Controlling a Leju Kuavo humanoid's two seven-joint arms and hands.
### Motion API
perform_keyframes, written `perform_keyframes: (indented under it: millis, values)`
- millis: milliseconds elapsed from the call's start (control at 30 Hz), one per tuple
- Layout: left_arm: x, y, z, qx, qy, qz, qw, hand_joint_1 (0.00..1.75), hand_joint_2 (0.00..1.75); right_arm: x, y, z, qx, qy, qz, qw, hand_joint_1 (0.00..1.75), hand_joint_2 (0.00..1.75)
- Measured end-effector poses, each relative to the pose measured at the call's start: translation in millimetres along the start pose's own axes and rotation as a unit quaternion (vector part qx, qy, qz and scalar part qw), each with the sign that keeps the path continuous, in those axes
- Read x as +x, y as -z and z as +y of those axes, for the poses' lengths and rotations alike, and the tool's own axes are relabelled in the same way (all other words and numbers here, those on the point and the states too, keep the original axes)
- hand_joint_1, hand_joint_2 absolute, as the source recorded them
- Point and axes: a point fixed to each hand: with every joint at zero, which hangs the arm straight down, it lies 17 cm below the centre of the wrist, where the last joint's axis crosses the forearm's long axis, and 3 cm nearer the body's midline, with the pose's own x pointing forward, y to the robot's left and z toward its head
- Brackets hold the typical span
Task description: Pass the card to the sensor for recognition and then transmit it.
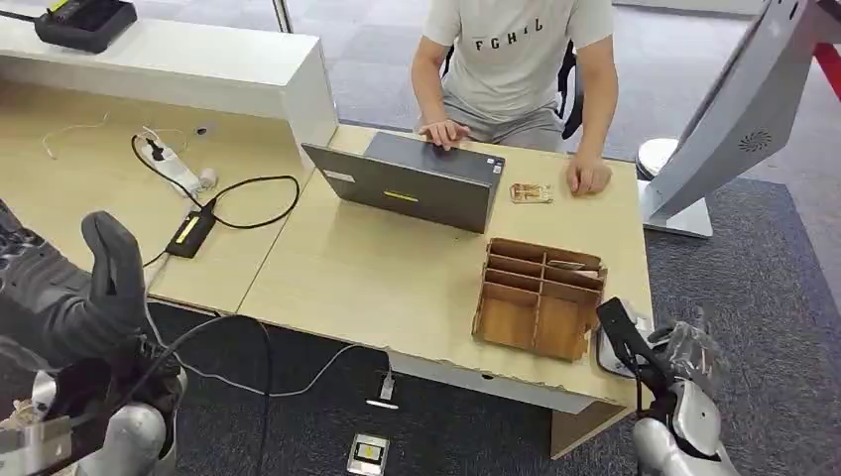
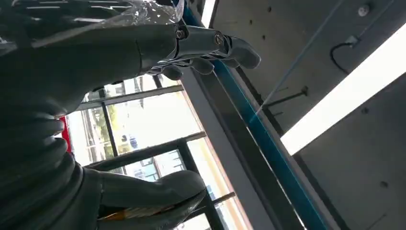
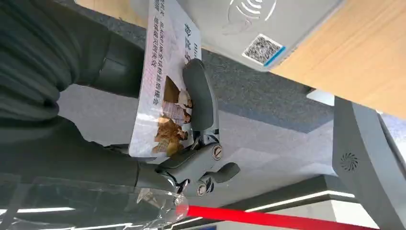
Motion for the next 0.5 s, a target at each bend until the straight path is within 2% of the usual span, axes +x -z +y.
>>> perform_keyframes:
  millis: [500]
  values:
    - [6,3,12,0.016,0.008,-0.004,1.0,0.0,1.75,30,0,5,0.0,0.017,-0.024,1.0,1.75,1.75]
